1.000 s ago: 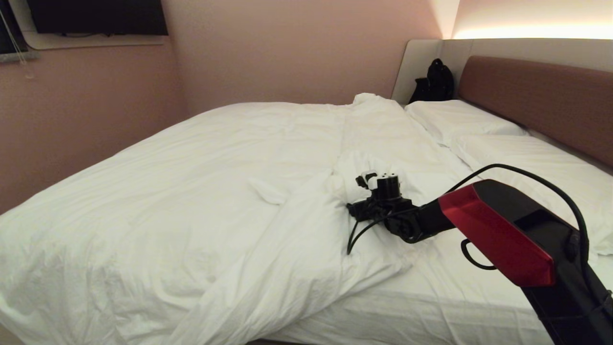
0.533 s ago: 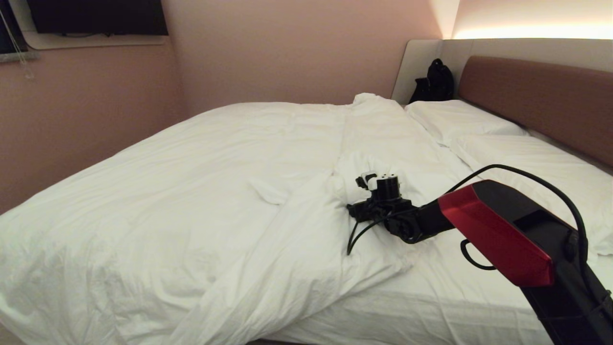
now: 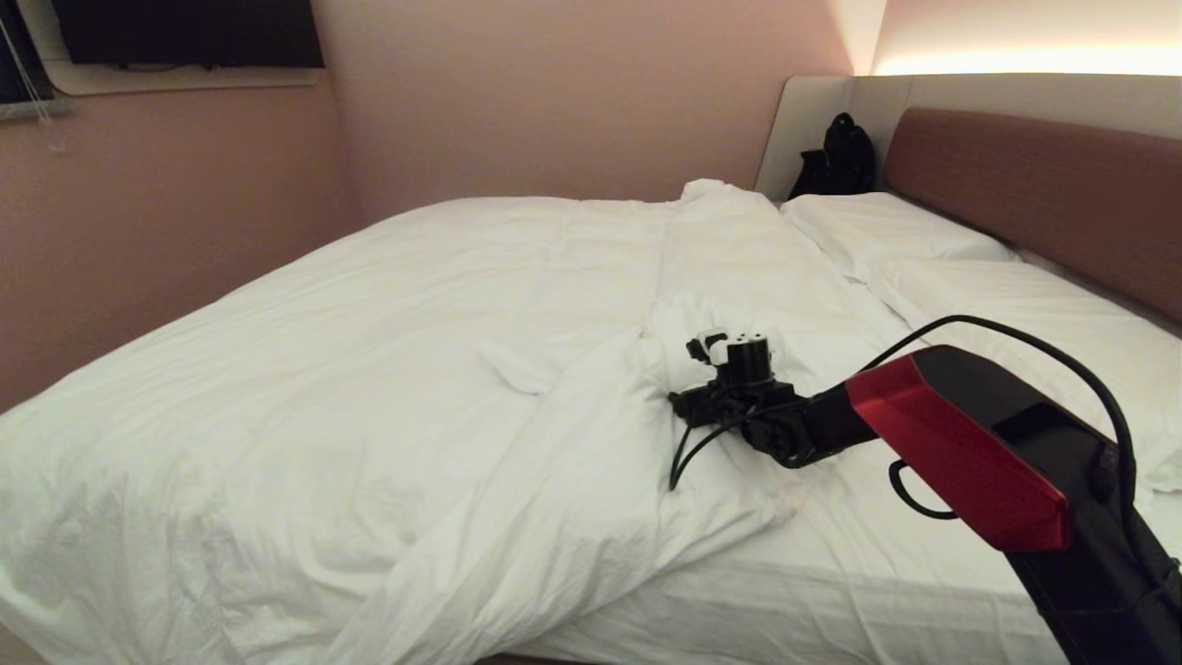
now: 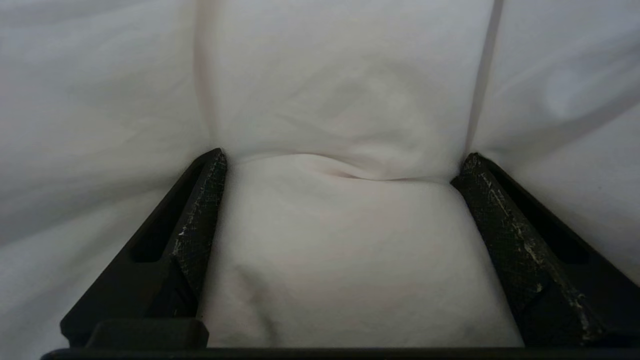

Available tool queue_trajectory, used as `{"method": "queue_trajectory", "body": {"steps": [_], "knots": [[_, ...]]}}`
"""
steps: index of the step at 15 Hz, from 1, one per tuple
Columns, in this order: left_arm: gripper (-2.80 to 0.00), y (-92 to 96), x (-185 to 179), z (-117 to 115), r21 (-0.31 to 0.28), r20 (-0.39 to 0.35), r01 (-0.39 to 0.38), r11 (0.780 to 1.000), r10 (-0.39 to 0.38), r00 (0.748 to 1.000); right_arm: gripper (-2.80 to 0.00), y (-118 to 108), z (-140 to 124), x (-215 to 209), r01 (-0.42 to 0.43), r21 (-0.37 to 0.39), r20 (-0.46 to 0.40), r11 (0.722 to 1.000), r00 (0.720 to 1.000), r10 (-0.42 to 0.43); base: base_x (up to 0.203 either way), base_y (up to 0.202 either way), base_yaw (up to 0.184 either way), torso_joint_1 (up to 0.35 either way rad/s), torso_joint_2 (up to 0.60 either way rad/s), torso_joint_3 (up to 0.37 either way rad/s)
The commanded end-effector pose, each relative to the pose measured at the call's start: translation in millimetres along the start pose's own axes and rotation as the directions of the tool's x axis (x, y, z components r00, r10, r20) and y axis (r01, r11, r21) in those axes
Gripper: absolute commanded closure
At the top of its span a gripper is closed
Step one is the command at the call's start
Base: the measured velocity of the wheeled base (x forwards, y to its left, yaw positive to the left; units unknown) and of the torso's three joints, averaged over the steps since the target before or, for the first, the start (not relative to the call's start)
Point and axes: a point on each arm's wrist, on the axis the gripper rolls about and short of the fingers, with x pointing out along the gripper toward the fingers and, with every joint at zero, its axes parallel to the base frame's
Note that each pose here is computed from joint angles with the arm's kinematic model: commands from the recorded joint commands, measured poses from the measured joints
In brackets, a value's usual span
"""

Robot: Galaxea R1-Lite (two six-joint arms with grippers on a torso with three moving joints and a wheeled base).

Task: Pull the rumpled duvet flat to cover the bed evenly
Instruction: Flatten the corners of the folded blanket

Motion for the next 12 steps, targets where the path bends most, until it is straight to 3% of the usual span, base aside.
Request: {"method": "queue_trajectory", "body": {"steps": [1, 2, 4, 12], "knots": [[0.00, 0.0, 0.0, 0.0, 0.000, 0.000, -0.001, 1.000, 0.001, 1.000, -2.80, -2.0, 7.5, -3.8, 0.003, 0.005, 0.020, 1.000, 1.000, -0.003, 0.000, 0.000, 0.000, 0.000, 0.00, 0.000], [0.00, 0.0, 0.0, 0.0, 0.000, 0.000, -0.001, 1.000, 0.001, 1.000, -2.80, -2.0, 7.4, -3.8, 0.003, 0.005, 0.018, 1.000, 1.000, -0.003, 0.000, 0.000, 0.000, 0.000, 0.00, 0.000], [0.00, 0.0, 0.0, 0.0, 0.000, 0.000, -0.001, 1.000, 0.001, 1.000, 0.00, -1.7, 6.5, -3.0, 0.003, 0.004, 0.018, 1.000, 1.000, -0.003, 0.000, 0.000, 0.000, 0.000, 0.00, 0.000], [0.00, 0.0, 0.0, 0.0, 0.000, 0.000, -0.001, 1.000, 0.001, 1.000, 0.00, -4.3, 8.9, -2.9, 0.008, 0.008, 0.025, 1.000, 1.000, -0.008, 0.000, 0.000, 0.000, 0.000, 0.00, 0.000]]}}
